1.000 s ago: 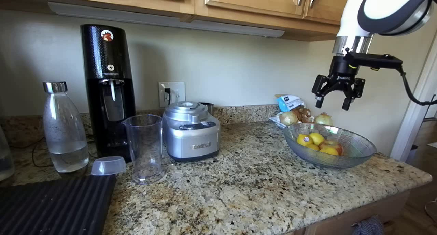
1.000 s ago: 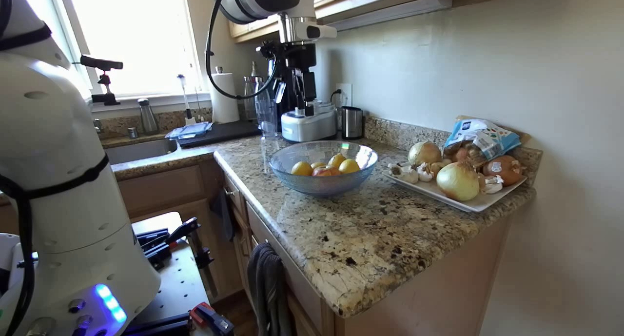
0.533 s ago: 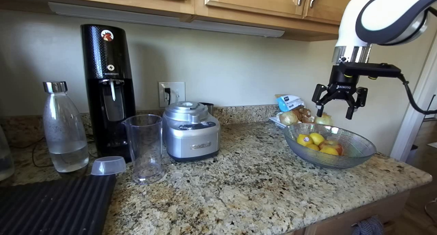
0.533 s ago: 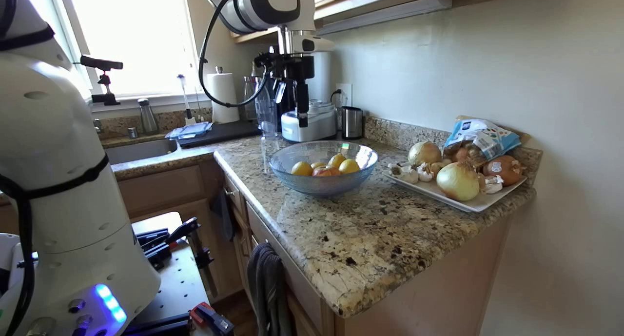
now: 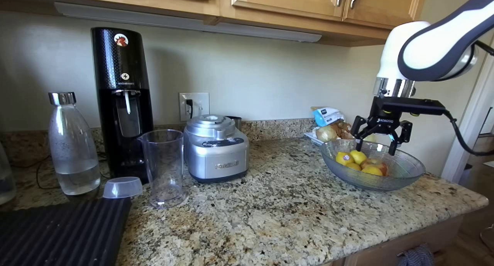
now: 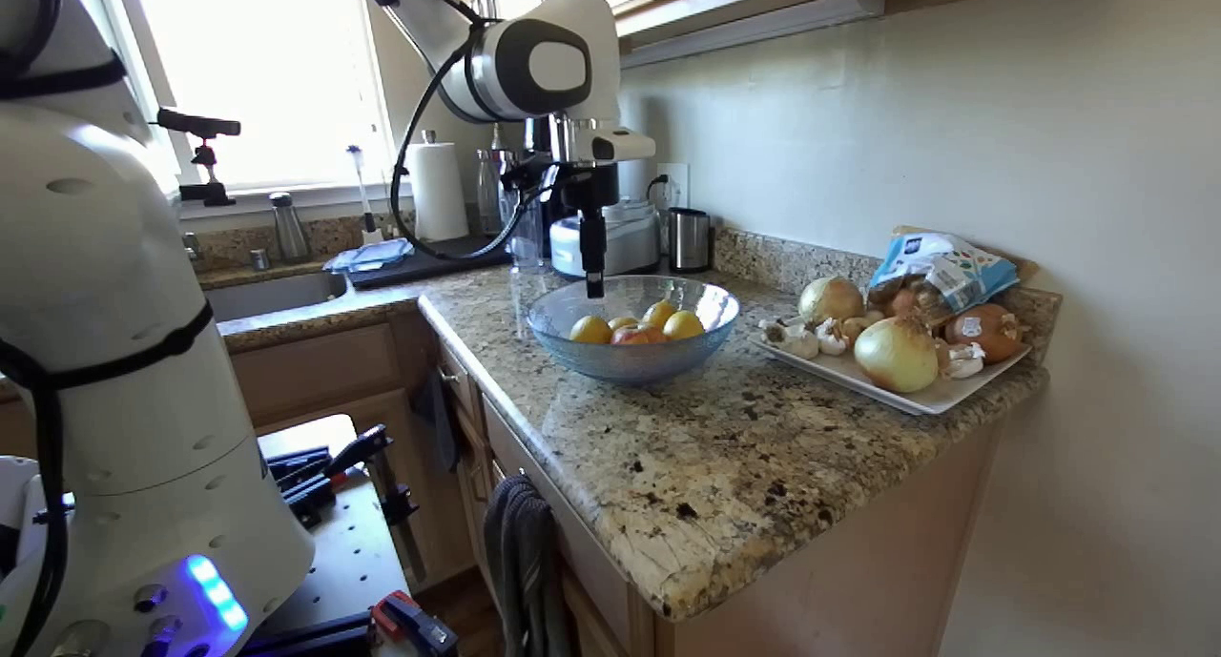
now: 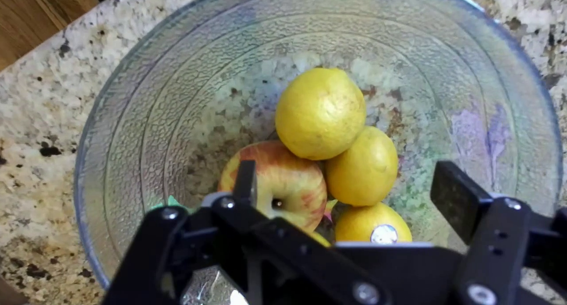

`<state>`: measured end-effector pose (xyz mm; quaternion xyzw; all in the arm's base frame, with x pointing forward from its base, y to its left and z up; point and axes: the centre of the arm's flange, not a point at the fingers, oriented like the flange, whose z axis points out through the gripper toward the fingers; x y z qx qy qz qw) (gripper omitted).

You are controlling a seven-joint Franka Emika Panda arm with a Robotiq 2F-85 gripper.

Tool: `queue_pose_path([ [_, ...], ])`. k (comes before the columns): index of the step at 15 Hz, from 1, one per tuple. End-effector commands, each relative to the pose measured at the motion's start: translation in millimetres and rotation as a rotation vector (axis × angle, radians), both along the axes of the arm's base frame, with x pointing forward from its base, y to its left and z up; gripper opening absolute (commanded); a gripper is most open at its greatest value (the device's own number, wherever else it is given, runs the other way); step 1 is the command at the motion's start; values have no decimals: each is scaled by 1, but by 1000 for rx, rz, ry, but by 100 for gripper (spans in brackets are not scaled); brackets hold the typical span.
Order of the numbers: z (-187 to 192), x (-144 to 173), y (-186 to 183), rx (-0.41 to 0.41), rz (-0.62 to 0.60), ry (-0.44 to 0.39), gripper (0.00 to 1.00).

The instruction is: Move the fruits from the bowl to the counter

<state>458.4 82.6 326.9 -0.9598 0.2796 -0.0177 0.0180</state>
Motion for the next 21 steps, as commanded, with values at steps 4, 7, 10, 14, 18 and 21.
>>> queue_pose_path([
  [4, -35, -8, -16, 7, 29, -32, 100],
  [7, -45, -10, -21, 18, 48, -25, 100],
  [10, -57, -11, -22, 42, 69, -19, 100],
  [14, -69, -11, -17, 51, 96, 7, 100],
  [18, -79, -14, -14, 42, 119, 26, 100],
  [21, -82, -15, -13, 38, 125, 20, 90],
])
